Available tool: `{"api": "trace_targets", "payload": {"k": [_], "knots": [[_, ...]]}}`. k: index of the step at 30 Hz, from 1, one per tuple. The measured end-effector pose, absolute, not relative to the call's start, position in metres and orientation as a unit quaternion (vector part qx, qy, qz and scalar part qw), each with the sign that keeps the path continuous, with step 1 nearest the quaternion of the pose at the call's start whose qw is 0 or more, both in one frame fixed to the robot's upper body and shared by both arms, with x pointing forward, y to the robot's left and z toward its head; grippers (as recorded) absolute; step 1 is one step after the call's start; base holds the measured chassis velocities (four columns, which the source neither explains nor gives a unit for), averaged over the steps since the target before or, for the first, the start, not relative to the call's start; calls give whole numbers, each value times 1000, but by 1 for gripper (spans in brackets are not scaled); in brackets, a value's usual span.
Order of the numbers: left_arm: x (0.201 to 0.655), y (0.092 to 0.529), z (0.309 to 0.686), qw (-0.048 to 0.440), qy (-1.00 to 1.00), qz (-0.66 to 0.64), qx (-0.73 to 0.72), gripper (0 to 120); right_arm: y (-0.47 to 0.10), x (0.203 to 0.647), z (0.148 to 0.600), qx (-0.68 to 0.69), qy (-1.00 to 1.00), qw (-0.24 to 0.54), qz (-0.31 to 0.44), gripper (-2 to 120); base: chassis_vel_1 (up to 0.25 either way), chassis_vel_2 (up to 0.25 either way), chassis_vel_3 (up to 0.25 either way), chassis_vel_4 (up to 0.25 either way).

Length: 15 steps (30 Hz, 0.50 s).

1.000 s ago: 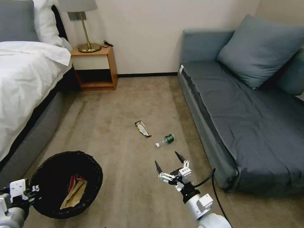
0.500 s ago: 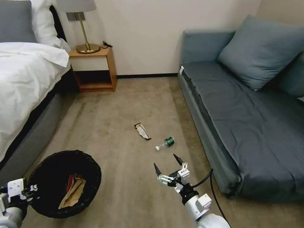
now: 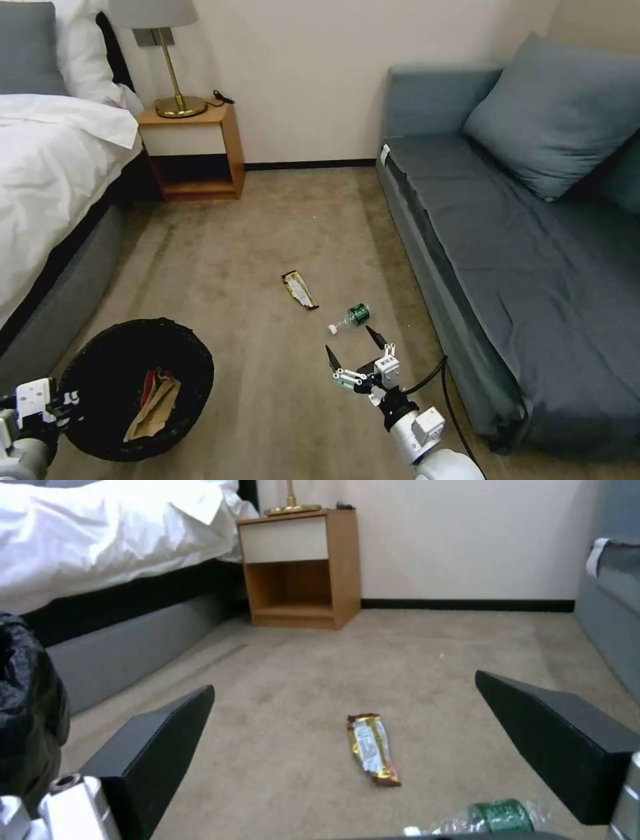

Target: Pick up the trash bin, then pick up the garbage on the floor and place it into the trash bin.

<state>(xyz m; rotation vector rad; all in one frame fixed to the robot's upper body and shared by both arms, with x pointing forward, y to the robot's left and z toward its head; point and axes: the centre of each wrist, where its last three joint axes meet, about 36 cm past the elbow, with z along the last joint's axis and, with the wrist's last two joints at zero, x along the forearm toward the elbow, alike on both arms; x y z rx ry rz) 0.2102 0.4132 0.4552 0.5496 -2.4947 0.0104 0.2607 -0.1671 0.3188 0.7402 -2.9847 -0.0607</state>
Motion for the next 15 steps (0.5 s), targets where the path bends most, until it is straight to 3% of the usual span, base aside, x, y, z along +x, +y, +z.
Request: {"api": "trace_targets", "payload": {"k": [15], "knots": [[213,416,454,289,-935,4,206,3,-169,260,306,237,-970,52,-13,100,-146,151,155,-159]]}}
